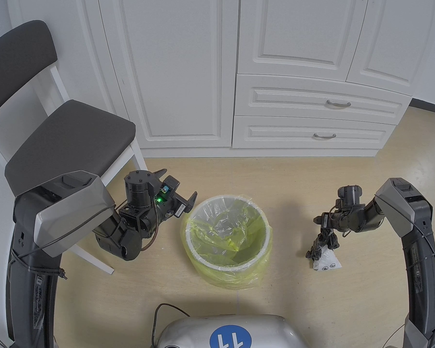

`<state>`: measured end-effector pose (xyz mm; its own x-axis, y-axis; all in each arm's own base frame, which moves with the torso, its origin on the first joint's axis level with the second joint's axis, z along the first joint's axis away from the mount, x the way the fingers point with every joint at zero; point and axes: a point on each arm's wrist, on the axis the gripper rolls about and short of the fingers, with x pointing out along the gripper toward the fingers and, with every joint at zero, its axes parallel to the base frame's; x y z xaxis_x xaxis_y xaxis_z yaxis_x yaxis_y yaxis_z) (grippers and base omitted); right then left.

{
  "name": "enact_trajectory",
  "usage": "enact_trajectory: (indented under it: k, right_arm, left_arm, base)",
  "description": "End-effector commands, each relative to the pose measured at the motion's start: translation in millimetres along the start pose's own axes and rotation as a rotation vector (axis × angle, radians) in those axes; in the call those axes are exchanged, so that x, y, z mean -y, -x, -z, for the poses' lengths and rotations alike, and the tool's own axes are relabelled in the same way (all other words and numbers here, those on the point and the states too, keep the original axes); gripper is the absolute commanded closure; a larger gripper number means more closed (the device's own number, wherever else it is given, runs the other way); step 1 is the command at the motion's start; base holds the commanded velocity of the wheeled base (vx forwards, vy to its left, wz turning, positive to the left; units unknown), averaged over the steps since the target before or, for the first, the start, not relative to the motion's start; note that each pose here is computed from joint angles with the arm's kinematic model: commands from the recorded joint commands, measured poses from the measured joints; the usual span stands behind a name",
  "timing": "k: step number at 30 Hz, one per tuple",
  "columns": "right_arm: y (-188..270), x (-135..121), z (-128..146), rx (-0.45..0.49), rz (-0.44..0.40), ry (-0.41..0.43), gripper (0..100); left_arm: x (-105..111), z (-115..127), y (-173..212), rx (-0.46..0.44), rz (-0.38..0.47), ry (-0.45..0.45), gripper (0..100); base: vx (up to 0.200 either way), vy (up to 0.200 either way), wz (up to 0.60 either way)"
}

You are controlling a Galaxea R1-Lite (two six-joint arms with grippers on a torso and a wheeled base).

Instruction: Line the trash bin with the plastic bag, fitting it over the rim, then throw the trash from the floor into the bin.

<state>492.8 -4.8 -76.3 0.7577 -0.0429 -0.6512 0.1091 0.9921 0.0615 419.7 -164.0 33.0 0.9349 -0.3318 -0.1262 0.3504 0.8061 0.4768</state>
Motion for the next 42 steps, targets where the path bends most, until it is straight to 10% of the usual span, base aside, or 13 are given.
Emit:
enact_trajectory:
  k: [1,18,27,28,42]
  right_arm:
    - [-12.0,3.9,7.9,-0.051,0.005,-0.019,0]
    - [-33.9,2.3,14.0,-0.261,0.070,-0.078,0]
    - [-36.4,-7.6,16.1,-0.298,0.112,-0.088,0]
    - [-36.3,-7.7,15.7,-0.297,0.111,-0.089,100]
    - [-47.6,-12.6,23.9,-0.221,0.212,-0.121,100]
  left_arm:
    - [2.9,2.8,4.6,0.001,0.004,-0.051,0]
    - [7.2,-57.8,51.0,0.251,-0.056,-0.064,0]
    - [-26.9,-98.3,90.0,0.354,-0.184,-0.113,0]
    - [-28.7,-101.5,90.6,0.364,-0.191,-0.109,0]
    - [-63.8,-114.5,85.8,0.377,-0.373,-0.093,0]
  base:
    - [0.000,0.000,0.00]
    - [0.000,0.000,0.00]
    - [0.000,0.000,0.00]
    - [0.000,0.000,0.00]
    - [0.000,0.000,0.00]
